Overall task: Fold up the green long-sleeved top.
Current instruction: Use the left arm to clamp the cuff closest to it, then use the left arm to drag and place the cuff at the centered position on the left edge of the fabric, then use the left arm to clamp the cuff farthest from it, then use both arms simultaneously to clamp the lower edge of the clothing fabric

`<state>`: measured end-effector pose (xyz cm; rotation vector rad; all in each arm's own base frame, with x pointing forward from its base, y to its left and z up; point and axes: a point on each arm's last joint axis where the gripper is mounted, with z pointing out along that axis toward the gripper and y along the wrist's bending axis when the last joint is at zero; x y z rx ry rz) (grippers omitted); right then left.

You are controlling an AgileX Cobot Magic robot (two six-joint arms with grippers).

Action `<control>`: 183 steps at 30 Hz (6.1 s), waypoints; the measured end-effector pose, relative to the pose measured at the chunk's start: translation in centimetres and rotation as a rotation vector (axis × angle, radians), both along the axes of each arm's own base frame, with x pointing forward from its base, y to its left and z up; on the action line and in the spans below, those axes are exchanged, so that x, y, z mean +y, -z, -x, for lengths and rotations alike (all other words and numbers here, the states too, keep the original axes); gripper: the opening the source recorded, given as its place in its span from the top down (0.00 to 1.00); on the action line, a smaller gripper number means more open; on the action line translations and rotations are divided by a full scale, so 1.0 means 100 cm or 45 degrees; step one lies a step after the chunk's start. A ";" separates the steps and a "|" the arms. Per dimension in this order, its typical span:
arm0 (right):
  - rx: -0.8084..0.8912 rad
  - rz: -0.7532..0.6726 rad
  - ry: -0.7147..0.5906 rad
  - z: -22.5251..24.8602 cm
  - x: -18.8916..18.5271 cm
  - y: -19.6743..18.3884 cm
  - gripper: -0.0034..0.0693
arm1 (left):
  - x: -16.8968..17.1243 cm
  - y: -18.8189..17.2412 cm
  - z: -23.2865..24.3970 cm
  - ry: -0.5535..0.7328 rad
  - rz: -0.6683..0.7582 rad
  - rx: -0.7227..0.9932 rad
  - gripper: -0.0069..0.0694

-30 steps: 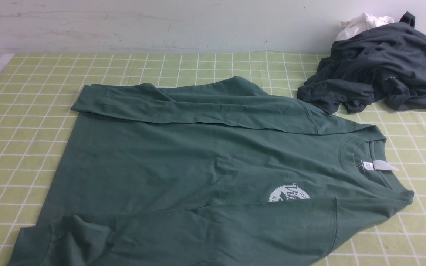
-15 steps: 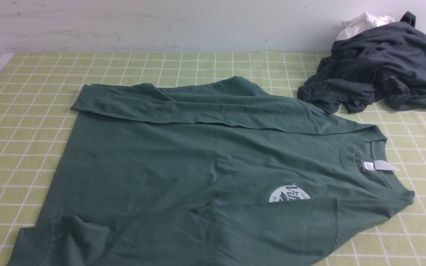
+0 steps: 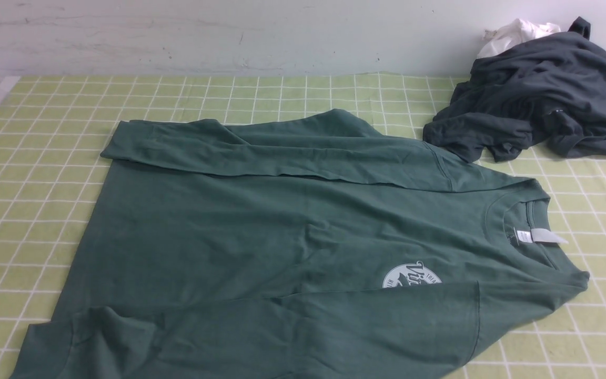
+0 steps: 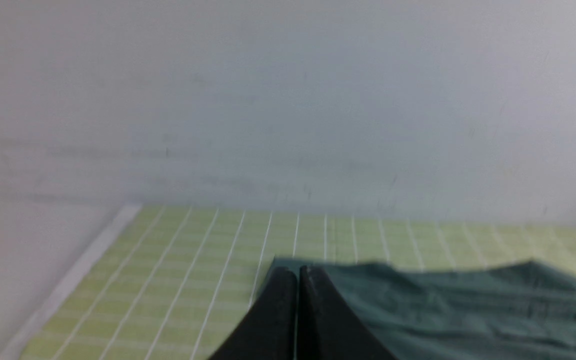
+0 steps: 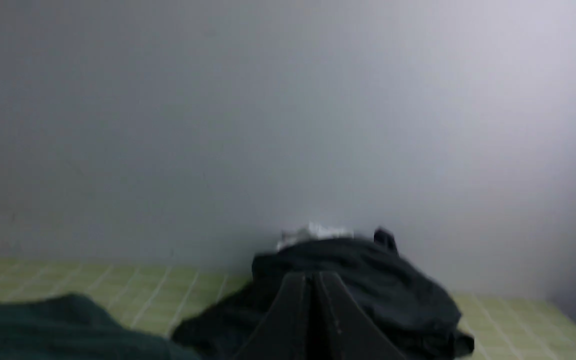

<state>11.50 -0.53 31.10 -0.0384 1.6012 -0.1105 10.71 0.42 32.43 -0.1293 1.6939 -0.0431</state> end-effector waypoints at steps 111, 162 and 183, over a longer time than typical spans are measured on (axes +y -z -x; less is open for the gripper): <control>0.976 0.244 -0.652 -0.044 0.088 0.095 0.97 | 0.056 0.184 -0.416 0.236 0.075 0.865 0.51; 1.032 0.062 -0.631 -0.041 0.092 0.095 0.97 | -0.007 0.076 -0.233 0.402 -0.106 1.739 0.52; 0.987 0.014 -0.654 -0.037 0.092 0.088 0.97 | -0.055 0.179 -0.108 1.058 -0.951 1.786 0.59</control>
